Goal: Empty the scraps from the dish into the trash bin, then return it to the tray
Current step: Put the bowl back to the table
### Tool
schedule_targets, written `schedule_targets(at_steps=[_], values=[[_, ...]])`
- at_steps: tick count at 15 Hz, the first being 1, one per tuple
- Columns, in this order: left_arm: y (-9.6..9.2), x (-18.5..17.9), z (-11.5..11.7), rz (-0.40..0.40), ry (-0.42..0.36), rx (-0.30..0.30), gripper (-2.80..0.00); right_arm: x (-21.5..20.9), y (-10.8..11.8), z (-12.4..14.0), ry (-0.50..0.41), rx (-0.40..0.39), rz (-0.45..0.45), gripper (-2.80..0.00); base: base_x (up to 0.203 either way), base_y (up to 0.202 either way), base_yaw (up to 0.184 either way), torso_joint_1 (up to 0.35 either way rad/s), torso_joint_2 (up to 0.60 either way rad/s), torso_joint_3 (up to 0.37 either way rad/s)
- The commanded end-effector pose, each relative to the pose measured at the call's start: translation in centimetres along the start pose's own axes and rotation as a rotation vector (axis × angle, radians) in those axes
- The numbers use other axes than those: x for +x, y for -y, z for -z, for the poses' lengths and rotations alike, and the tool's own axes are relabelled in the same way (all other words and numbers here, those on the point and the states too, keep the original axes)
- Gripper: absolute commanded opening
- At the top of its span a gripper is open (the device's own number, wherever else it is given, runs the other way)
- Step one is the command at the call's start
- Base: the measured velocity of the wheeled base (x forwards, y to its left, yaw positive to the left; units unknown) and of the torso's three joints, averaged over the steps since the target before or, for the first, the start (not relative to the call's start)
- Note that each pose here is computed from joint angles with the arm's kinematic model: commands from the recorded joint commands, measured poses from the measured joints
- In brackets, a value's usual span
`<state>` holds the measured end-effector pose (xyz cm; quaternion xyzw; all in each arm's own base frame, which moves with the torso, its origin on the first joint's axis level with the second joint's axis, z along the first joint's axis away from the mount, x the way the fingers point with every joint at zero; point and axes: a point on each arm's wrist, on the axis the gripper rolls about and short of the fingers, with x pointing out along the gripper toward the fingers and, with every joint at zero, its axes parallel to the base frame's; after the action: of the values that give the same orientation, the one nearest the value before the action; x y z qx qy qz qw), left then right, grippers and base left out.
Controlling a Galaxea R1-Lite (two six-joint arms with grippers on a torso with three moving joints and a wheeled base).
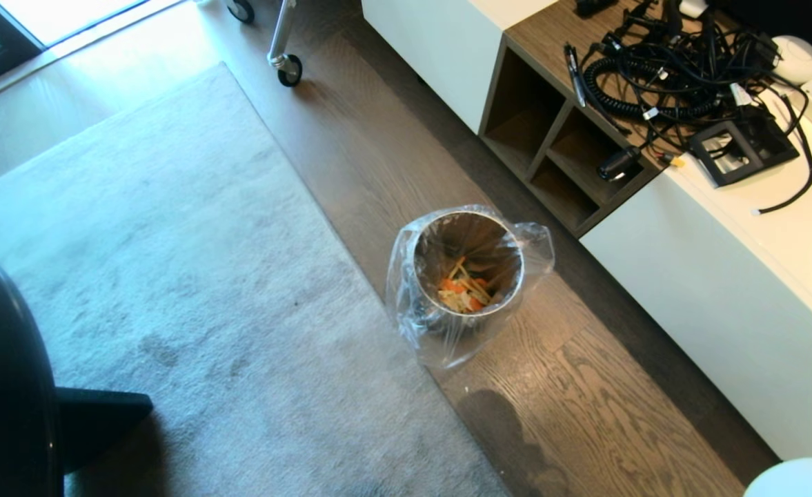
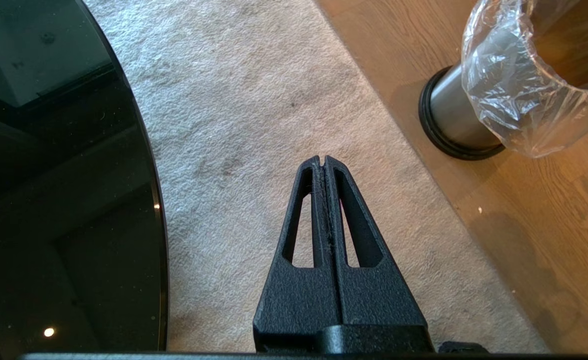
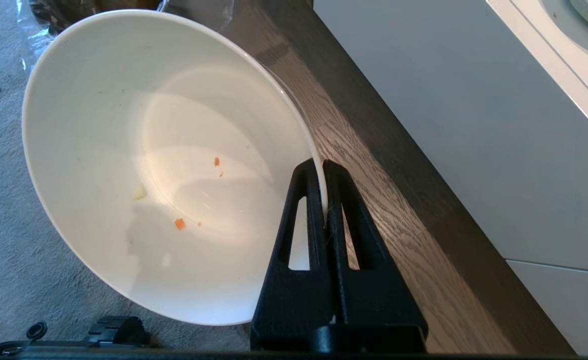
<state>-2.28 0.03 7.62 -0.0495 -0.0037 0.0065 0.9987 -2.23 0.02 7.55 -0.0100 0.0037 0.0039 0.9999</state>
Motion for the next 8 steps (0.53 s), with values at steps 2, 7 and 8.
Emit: schedule_targets(at_steps=[2,7,8], values=[[0.00,0.00,0.00,0.000,0.001,-0.001,-2.80,-0.05,0.00,0.01,0.007,0.000,0.000,-2.80,0.000,0.000,0.000,0.000,0.00,0.000],[0.00,0.00,0.00,0.000,0.001,-0.001,-2.80,-0.05,0.00,0.01,0.007,0.000,0.000,-2.80,0.000,0.000,0.000,0.000,0.00,0.000],[0.00,0.00,0.00,0.000,0.001,-0.001,-2.80,-0.05,0.00,0.01,0.007,0.000,-0.001,-2.80,0.000,0.000,0.000,0.000,0.00,0.000]])
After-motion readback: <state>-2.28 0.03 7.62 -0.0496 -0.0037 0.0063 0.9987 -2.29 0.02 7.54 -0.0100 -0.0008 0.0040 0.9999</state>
